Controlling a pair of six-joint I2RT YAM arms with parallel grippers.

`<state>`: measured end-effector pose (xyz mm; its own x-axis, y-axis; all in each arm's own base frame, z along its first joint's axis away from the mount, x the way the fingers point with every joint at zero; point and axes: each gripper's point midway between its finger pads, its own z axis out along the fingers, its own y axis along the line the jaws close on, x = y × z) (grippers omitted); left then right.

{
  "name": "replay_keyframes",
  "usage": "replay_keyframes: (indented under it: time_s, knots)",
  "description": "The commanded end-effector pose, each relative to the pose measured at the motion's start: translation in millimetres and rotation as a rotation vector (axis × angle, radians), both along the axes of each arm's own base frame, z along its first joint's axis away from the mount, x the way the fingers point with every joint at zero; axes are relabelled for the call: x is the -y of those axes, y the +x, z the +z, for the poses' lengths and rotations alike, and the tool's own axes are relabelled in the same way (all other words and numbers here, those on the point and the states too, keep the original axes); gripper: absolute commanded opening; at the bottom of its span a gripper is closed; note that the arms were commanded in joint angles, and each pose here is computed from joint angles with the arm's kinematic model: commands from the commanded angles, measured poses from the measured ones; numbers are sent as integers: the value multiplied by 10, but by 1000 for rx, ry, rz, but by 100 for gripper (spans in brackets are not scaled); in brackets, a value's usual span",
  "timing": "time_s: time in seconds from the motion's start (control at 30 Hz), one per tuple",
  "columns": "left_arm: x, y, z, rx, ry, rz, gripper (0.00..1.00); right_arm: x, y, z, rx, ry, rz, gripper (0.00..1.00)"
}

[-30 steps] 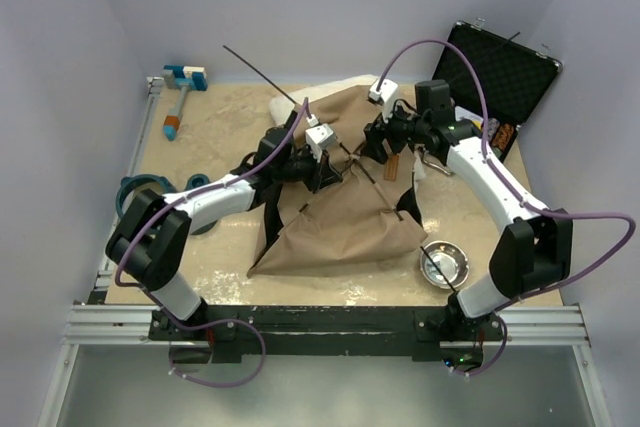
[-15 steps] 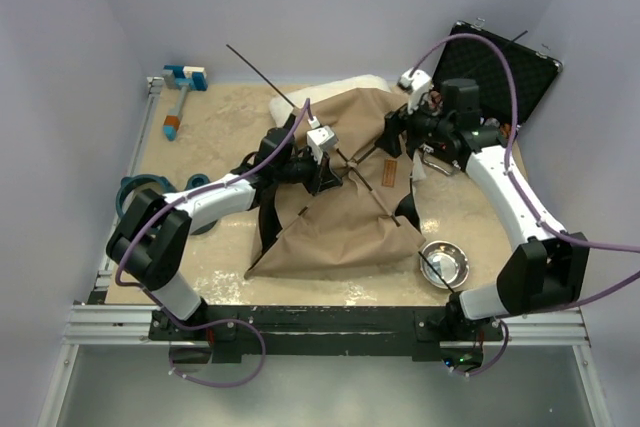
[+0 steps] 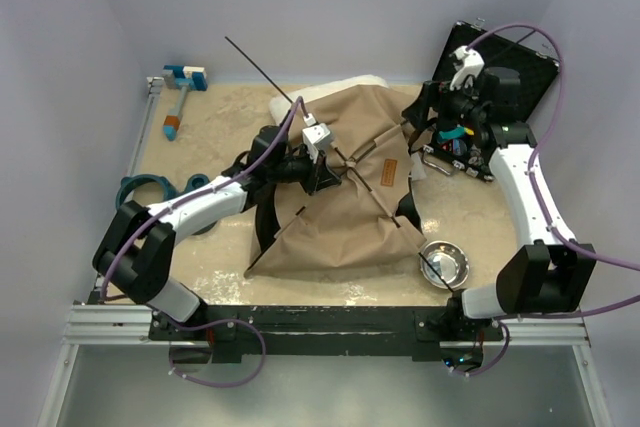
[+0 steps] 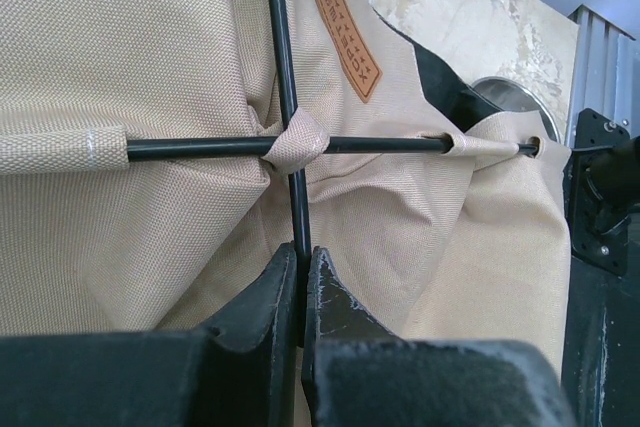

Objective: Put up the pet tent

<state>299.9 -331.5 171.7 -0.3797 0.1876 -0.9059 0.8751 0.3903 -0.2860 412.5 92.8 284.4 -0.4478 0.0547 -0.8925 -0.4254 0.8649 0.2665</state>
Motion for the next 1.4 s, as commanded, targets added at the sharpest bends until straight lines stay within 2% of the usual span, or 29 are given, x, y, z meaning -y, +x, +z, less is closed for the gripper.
replay_keyframes:
  time_s: [0.0, 0.13, 0.27, 0.33, 0.4, 0.43, 0.47, 0.5, 0.6, 0.83, 0.97, 1.2, 1.3, 1.33, 1.37]
  knots:
    - [19, -141, 423, 111, -72, -72, 0, 491, 264, 238, 40, 59, -211, 98]
    - [-6, -196, 479, 123, -83, -84, 0, 393, 206, 228, 35, 143, -141, 99]
    - [-18, -254, 510, 128, -91, -101, 0, 70, 119, 162, -29, 297, 29, 98]
    - [-31, -300, 513, 124, -92, -112, 0, -39, 101, 207, -39, 357, 91, 95]
    - [-44, -362, 537, 127, -97, -129, 0, -117, 71, 263, -43, 412, 138, 86]
    - [-62, -395, 550, 128, -100, -135, 0, -117, 67, 273, -48, 420, 137, 78]
    - [-75, -437, 565, 130, -103, -143, 0, -128, 61, 254, -61, 429, 143, 66]
    - [-94, -473, 604, 141, -109, -148, 0, -143, 41, 276, -66, 439, 157, 46]
    - [-183, -578, 649, 161, -110, -147, 0, -191, 14, 538, -9, 471, 206, 0]
    - [-362, -687, 692, 258, -61, -158, 0, -255, -55, 1586, 175, 564, 274, 0]
    - [-464, -557, 898, 351, -37, -134, 0, -324, -148, 2179, 308, 532, 336, 0]
    - [-588, -75, 1526, 670, 61, -38, 2, -529, -566, 3223, 623, 464, 477, 0]
    - [-608, 138, 1733, 749, 77, 10, 19, -668, -840, 3470, 746, 460, 543, 0]
    - [-616, 218, 1732, 765, 96, 27, 35, -653, -883, 3538, 788, 460, 535, 0]
    - [-625, 283, 1713, 765, 113, 48, 43, -742, -967, 3585, 823, 461, 554, 0]
